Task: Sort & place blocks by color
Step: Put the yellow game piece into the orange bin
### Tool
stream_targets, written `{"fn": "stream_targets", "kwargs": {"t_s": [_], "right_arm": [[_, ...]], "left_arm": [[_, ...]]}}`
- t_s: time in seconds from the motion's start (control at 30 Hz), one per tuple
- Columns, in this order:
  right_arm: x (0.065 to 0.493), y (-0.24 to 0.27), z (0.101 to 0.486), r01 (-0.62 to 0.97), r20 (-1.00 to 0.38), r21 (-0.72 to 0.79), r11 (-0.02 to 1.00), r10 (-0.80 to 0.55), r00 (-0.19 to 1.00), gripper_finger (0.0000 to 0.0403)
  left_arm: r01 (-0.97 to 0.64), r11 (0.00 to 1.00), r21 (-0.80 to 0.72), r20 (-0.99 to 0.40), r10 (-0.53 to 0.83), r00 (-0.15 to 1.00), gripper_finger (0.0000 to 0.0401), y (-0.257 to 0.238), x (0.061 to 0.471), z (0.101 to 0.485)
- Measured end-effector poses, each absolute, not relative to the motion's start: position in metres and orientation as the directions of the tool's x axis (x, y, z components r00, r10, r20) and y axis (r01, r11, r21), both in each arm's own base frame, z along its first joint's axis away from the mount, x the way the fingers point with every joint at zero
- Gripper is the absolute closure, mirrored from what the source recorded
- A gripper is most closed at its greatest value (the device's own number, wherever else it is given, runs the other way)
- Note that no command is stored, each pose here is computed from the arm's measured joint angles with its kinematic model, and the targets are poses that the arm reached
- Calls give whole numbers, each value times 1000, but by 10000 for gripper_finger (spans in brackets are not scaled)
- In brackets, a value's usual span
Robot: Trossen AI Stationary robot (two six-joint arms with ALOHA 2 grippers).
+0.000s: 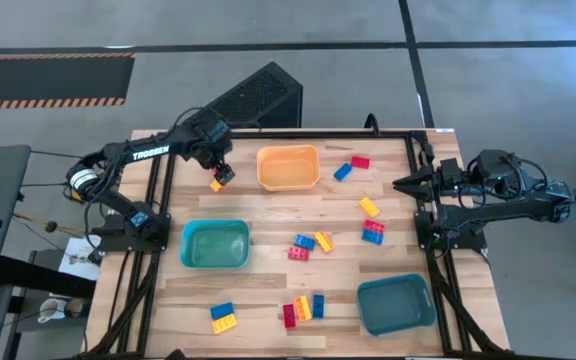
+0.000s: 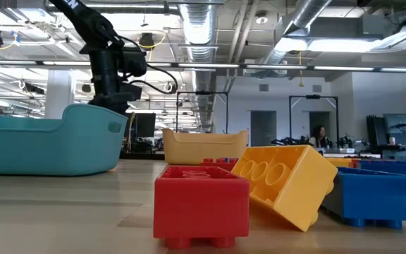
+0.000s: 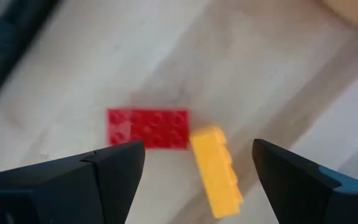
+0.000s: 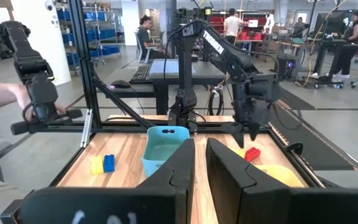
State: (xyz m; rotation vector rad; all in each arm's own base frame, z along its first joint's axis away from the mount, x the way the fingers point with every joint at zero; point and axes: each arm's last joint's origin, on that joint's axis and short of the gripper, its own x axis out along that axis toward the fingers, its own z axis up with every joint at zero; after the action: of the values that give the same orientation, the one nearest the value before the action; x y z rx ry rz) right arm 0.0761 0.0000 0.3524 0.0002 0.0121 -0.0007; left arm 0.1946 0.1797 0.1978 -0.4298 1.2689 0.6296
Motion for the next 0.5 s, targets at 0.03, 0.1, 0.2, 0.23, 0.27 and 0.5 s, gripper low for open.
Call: {"fn": "stream_targets", "kwargs": {"t_s": [0.03, 0.1, 0.2, 0.23, 0.27, 0.5], "right_arm": [[76, 0, 352, 0, -12, 0, 1000, 0, 1000, 336], [76, 0, 352, 1, -12, 0, 1000, -1, 1000, 336], [76, 0, 352, 1, -13, 0, 1000, -1, 1000, 336], [76, 0, 352, 1, -12, 0, 1000, -1, 1000, 336], [76, 0, 352, 0, -12, 0, 1000, 0, 1000, 336], [76, 0, 352, 0, -19, 0, 1000, 0, 1000, 336]], "left_arm": [[-647, 762, 40, -970, 185, 157, 120, 177, 193, 194], [-648, 761, 39, -976, 169, 139, 120, 173, 189, 185], [-657, 753, 39, -980, 159, 124, 120, 169, 184, 172], [-664, 747, 37, -978, 164, 130, 120, 169, 183, 169], [-670, 741, 34, -976, 169, 137, 120, 169, 183, 166], [-686, 727, 31, -971, 184, 152, 120, 169, 183, 163]]}}
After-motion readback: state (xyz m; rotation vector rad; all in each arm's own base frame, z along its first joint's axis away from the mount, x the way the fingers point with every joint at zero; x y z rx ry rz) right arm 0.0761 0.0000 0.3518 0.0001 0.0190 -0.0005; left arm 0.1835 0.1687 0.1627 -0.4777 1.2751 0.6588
